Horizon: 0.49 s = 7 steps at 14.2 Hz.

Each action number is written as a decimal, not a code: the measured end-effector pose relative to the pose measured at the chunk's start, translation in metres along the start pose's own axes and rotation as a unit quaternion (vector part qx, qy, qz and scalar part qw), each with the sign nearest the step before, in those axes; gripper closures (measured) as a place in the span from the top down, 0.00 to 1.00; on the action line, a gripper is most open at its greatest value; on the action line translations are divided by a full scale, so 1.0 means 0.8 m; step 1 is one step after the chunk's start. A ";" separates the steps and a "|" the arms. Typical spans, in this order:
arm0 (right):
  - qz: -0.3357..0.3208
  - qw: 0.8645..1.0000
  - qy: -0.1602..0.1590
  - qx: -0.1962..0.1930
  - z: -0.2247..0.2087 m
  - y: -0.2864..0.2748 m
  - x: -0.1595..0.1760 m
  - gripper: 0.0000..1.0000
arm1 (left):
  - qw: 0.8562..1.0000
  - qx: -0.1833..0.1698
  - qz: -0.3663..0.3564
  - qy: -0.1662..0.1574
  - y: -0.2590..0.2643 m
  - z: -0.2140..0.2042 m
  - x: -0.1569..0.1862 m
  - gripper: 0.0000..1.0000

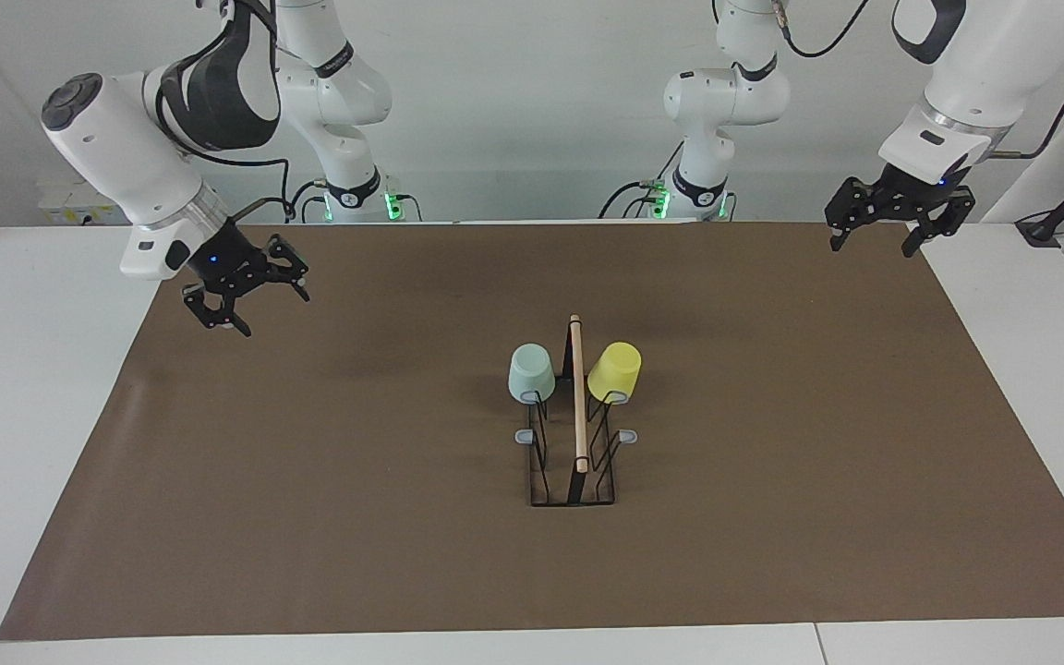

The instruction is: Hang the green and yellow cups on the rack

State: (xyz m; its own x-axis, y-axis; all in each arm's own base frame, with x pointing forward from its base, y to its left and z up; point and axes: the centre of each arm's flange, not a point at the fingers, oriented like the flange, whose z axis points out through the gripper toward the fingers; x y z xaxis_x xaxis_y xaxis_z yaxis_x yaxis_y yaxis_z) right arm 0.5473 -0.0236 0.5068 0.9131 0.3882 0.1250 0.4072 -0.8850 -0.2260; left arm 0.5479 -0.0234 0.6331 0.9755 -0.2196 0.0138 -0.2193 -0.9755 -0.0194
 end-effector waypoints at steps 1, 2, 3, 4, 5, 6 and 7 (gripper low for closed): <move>0.028 1.000 -0.011 0.005 -0.002 0.000 -0.003 1.00 | 1.000 0.000 0.000 0.000 0.000 0.000 0.000 1.00; 0.056 0.998 -0.024 0.008 -0.004 -0.001 -0.006 1.00 | 1.000 0.000 0.000 0.000 0.000 0.000 0.000 1.00; 0.077 0.996 -0.036 0.010 -0.004 -0.003 -0.009 1.00 | 1.000 -0.001 0.000 0.000 0.000 0.000 0.000 1.00; 0.092 0.995 -0.049 0.010 -0.004 -0.005 -0.012 1.00 | 1.000 -0.003 0.000 0.000 0.001 0.000 0.000 1.00; 0.099 0.993 -0.061 0.003 -0.007 -0.005 -0.015 1.00 | 1.000 -0.005 -0.001 0.001 0.000 0.000 0.000 1.00; 0.100 0.992 -0.071 -0.013 -0.013 -0.003 -0.017 1.00 | 1.000 -0.006 -0.001 0.001 0.000 0.000 0.000 1.00; 0.096 0.992 -0.081 -0.032 -0.021 -0.001 -0.018 1.00 | 1.000 -0.006 -0.003 0.001 -0.002 0.000 0.000 1.00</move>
State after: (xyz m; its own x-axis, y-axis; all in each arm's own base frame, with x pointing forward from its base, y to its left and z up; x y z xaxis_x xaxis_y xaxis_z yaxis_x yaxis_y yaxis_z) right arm 0.5336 -0.0331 0.5213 0.9677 0.2417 -0.0723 0.2271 -0.9593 -0.1677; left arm 0.5480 -0.0221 0.6331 0.9765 -0.2147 0.0163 -0.2146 -0.9767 -0.0064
